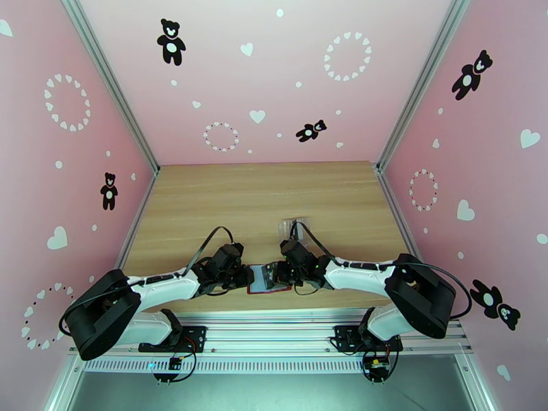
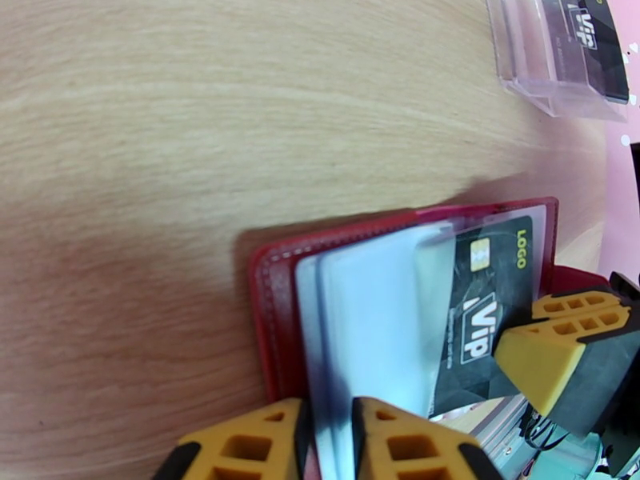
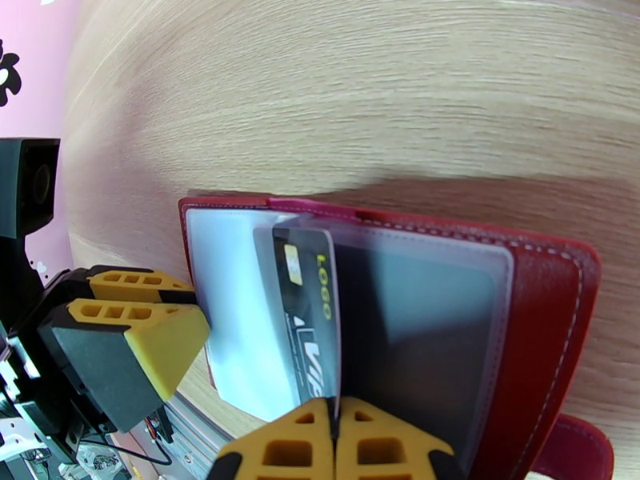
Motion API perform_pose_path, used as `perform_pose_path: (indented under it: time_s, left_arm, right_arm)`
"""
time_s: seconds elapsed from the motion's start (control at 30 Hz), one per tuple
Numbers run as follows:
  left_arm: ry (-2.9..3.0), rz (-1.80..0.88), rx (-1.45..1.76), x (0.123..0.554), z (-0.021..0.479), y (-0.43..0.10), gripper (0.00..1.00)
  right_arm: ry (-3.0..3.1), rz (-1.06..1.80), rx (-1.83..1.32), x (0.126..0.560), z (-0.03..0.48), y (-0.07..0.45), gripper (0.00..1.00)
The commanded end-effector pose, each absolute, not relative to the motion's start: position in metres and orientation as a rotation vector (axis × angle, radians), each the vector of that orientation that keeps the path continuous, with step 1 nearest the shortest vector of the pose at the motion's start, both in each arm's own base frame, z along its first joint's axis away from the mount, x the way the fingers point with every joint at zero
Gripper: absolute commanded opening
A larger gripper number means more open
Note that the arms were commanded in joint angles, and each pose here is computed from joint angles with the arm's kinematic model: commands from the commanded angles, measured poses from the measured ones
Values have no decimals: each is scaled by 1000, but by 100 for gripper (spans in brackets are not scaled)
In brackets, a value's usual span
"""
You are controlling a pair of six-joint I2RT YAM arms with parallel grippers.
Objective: Put the credit cards into the card holder
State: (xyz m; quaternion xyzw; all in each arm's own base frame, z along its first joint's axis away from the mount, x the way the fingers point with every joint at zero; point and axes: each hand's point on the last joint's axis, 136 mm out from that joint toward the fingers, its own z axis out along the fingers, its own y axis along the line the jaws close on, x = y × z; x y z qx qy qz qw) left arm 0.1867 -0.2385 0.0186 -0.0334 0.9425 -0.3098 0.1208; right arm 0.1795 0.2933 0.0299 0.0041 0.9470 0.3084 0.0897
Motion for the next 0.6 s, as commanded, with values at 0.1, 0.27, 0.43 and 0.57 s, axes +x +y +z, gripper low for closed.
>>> perform_pose_path:
  time_s: [0.1,0.27,0.43,0.57]
  left_arm:
    - [2808,-823,-103,178,2,-229,23]
    - [2806,-822,-105,178,2,-229,23]
    - [2809,-820,-100,177,2,-229,23]
    - [2806,-821,-100,178,3,-229,23]
  right_arm:
    - [2933,716,-19,165,10,273,21]
    - [2933,635,-77,169,16,269,29]
    - [2926,603,-122,173,21,270,33]
    - [2936,608,-135,174,18,275,34]
